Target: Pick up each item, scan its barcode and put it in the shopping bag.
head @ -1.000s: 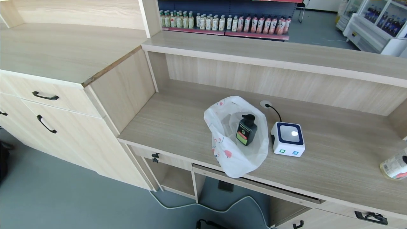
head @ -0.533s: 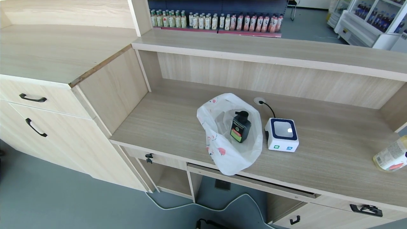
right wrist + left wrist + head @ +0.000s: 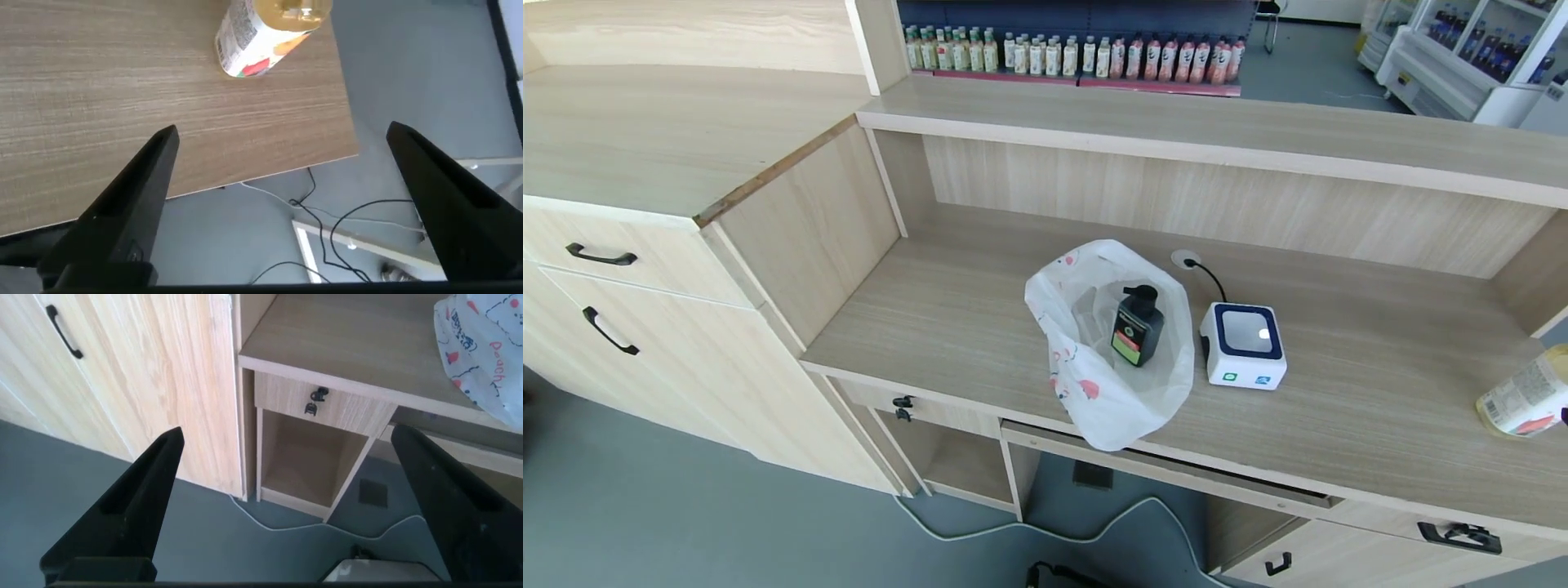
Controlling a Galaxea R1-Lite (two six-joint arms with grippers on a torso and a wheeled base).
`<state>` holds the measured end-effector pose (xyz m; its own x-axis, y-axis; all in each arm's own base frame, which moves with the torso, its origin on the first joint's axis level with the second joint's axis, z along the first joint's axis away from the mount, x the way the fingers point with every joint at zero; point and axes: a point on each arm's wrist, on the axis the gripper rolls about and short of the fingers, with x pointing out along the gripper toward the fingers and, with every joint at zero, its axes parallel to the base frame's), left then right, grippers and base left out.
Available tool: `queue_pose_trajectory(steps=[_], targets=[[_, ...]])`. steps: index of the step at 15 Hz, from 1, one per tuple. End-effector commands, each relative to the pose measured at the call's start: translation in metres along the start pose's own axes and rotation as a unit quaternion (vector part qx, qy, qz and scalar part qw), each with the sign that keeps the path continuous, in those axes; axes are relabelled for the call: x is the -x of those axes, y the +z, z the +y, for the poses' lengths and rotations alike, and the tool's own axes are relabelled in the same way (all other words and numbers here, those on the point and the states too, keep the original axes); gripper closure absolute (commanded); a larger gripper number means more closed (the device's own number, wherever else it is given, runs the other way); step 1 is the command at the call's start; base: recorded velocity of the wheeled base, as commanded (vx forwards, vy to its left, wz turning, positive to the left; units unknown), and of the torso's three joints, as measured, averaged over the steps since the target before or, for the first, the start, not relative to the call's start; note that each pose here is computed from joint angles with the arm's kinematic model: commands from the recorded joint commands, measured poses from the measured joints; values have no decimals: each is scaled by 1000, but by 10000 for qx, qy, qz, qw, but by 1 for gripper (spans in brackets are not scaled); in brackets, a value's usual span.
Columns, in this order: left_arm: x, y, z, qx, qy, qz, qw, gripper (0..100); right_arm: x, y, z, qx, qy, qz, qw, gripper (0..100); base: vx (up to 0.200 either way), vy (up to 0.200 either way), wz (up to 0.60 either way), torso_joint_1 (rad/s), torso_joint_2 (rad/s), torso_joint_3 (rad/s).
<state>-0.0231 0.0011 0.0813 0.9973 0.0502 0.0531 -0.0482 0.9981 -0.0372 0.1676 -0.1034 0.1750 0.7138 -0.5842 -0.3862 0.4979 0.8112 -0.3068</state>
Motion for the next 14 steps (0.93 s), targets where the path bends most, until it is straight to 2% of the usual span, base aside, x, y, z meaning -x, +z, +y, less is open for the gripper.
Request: queue_pose_trajectory(steps=[1,2,4,5,6,7,9,14], targets=[[0,0,0,3,2,-3,10000,0,7,2,-9,-85,-231,-114,9996,0,0,0,-600,-2,2,7],[0,0,0,3,2,-3,10000,0,5,0,-14,-127,-355,-54,9993,0,0,0,-600,7,17,2],[0,0,0,3,2,-3,10000,0,-6,-8,-26,-257,-616,225,9975,0,0,0,0,0,0,0],[0,0,0,3,2,-3,10000,0,-24,-9,-26,-359,-596,157,9975,0,0,0,0,0,0,0],[0,0,0,3,2,-3,10000,0,-37,-8,-23,-495,-429,1,9979,0,0,0,0,0,0,0],[0,0,0,3,2,-3,10000,0,-51,-6,-20,-564,-4,-210,9982,0,0,0,0,0,0,0],[0,0,0,3,2,-3,10000,0,-77,-6,-16,-488,484,-446,9966,0,0,0,0,0,0,0],[0,0,0,3,2,-3,10000,0,-103,-12,-5,-441,647,-427,9960,0,0,0,0,0,0,0]])
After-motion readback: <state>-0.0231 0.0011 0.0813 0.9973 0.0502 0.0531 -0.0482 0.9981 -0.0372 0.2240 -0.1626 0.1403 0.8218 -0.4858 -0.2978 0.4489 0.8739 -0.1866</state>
